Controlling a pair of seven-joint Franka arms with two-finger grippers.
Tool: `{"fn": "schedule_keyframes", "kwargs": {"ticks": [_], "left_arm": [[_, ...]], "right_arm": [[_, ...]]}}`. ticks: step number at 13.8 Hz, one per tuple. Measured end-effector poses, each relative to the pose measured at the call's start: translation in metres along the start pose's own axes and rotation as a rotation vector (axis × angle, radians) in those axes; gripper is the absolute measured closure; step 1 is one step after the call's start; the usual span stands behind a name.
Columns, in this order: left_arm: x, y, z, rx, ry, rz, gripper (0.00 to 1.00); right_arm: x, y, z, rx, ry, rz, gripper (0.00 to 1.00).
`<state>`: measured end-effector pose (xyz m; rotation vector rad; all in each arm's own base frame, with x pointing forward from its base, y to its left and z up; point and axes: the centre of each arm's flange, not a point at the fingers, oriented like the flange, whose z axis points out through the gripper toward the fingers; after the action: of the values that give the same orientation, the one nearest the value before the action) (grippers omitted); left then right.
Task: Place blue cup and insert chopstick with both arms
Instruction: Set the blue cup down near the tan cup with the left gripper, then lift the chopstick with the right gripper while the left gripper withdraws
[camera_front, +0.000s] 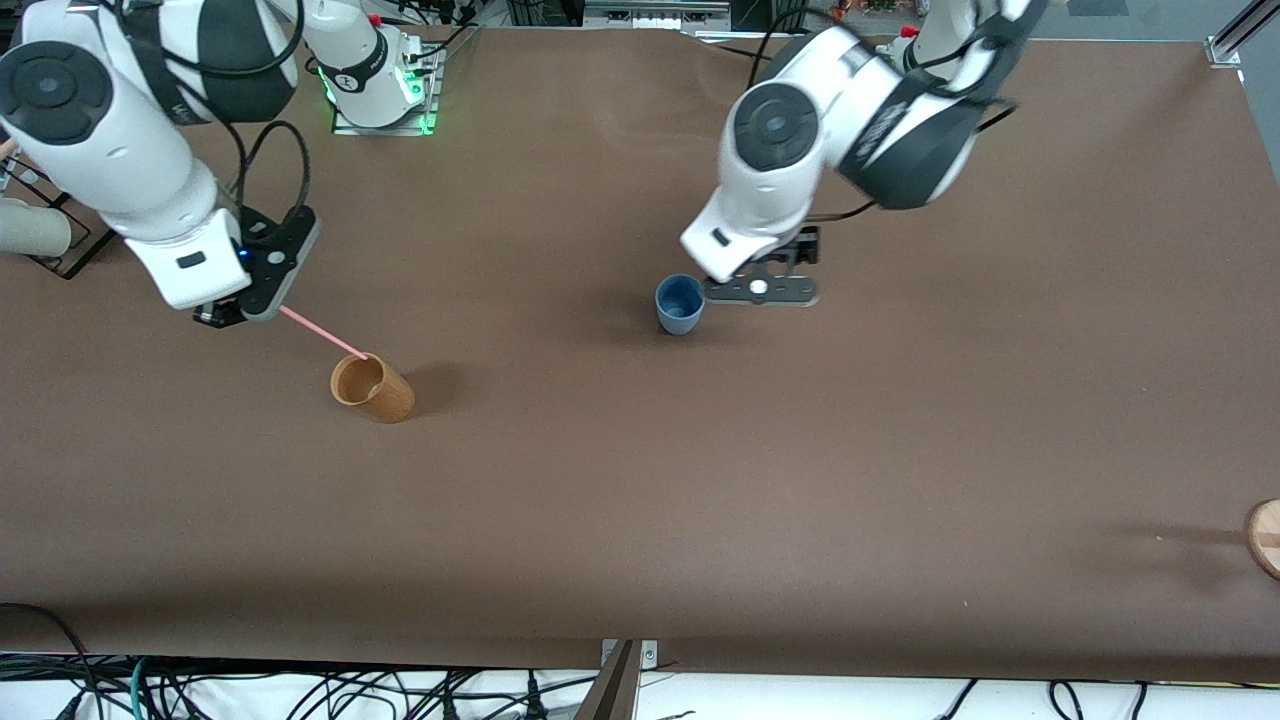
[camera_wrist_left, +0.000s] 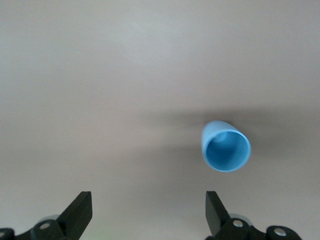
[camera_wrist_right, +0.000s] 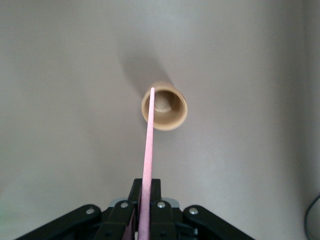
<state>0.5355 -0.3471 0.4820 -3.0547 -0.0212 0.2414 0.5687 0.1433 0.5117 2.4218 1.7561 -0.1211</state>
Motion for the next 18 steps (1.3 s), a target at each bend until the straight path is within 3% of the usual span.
{"fn": "schedule_keyframes", "kwargs": {"ticks": [4,6,10,13,18], "left_arm": [[0.049,-0.135,-0.088,-0.146,0.024,-0.172,0.0],[0.054,-0.196,-0.108,-0.202,0.04,-0.19,0.0],[0.028,-0.282,-0.107,-0.153,0.107,-0.03,0.0],[0.011,-0.287,-0.072,-0.071,0.123,0.037,0.0],[0.001,-0.278,-0.069,-0.062,0.121,0.061,0.0]], "right_arm": [[0.084,-0.047,-0.01,0.018,-0.009,0.11,0.91],[0.124,-0.073,-0.013,0.028,-0.004,0.154,0.91],[0.208,-0.14,-0.026,0.043,0.011,0.246,0.91],[0.263,-0.208,-0.026,0.045,0.003,0.328,0.91],[0.323,-0.274,-0.004,0.065,-0.02,0.415,0.91]]}}
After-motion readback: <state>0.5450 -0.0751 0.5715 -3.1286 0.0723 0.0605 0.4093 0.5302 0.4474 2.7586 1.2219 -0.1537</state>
